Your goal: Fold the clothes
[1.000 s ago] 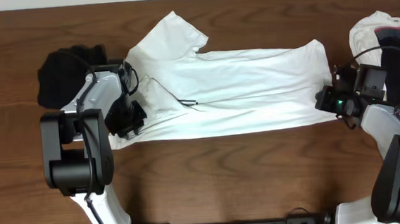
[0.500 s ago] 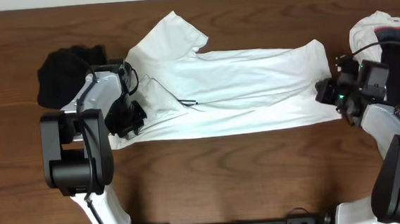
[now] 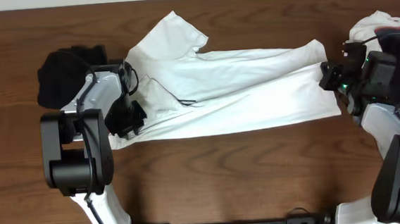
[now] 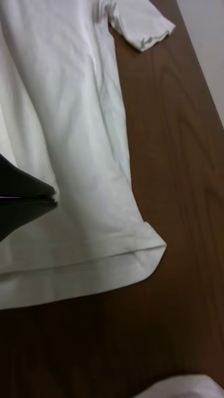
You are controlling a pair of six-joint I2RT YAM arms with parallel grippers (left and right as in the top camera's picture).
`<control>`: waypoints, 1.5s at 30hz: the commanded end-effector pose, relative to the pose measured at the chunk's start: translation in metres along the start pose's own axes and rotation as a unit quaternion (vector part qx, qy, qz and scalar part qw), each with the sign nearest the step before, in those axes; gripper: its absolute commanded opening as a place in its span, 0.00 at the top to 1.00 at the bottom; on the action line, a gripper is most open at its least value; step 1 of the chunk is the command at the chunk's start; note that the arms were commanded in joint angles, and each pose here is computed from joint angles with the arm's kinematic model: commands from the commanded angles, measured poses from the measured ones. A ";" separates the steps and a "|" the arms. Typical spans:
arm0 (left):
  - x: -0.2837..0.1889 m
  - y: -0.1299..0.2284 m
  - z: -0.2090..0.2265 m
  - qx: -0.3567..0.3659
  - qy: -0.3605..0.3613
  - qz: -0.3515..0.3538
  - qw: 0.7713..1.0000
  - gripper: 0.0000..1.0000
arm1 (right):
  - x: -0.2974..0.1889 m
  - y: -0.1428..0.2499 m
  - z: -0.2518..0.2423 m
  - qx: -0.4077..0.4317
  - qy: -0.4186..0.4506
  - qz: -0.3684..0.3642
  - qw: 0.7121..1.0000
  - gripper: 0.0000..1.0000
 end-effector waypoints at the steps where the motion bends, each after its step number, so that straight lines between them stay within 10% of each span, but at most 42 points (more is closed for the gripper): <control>1: 0.019 -0.003 0.000 -0.006 -0.016 0.002 1.000 0.69 | 0.002 -0.008 0.000 -0.005 0.033 -0.006 0.999 0.99; 17: 0.019 -0.004 -0.001 -0.006 -0.012 -0.001 1.000 0.69 | 0.055 0.030 0.000 -0.010 0.031 0.025 0.999 0.98; 19: 0.019 -0.004 -0.001 -0.006 -0.011 -0.002 1.000 0.69 | 0.055 0.031 -0.002 -0.011 0.042 0.025 0.999 0.82; 24: 0.019 -0.004 -0.001 -0.006 -0.011 -0.002 1.000 0.69 | 0.052 0.020 -0.001 -0.020 0.032 -0.002 0.999 0.08; 27: 0.019 -0.004 -0.001 -0.006 -0.011 -0.002 1.000 0.69 | 0.042 0.008 0.002 -0.024 0.015 -0.021 0.999 0.01; 32: 0.019 -0.004 -0.002 -0.006 -0.009 -0.004 1.000 0.69 | 0.015 -0.009 0.014 -0.023 -0.021 -0.024 0.999 0.16; 38: 0.019 -0.005 -0.003 -0.007 -0.005 -0.007 1.000 0.68 | -0.012 -0.008 0.022 0.001 -0.019 0.024 1.000 0.99; 45: 0.019 -0.005 -0.003 -0.007 -0.005 -0.007 1.000 0.68 | -0.004 0.019 0.015 0.026 0.022 0.099 0.995 0.99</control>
Point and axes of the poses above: each gripper's point midway between its finger pads, its own x axis out along the fingers, its own z axis along the line the jaws close on, y = z × x, the point moved 10 cm from there along -x, back along the fingers, and after that the axes turned 15 degrees about -x, right-handed, at the moved point
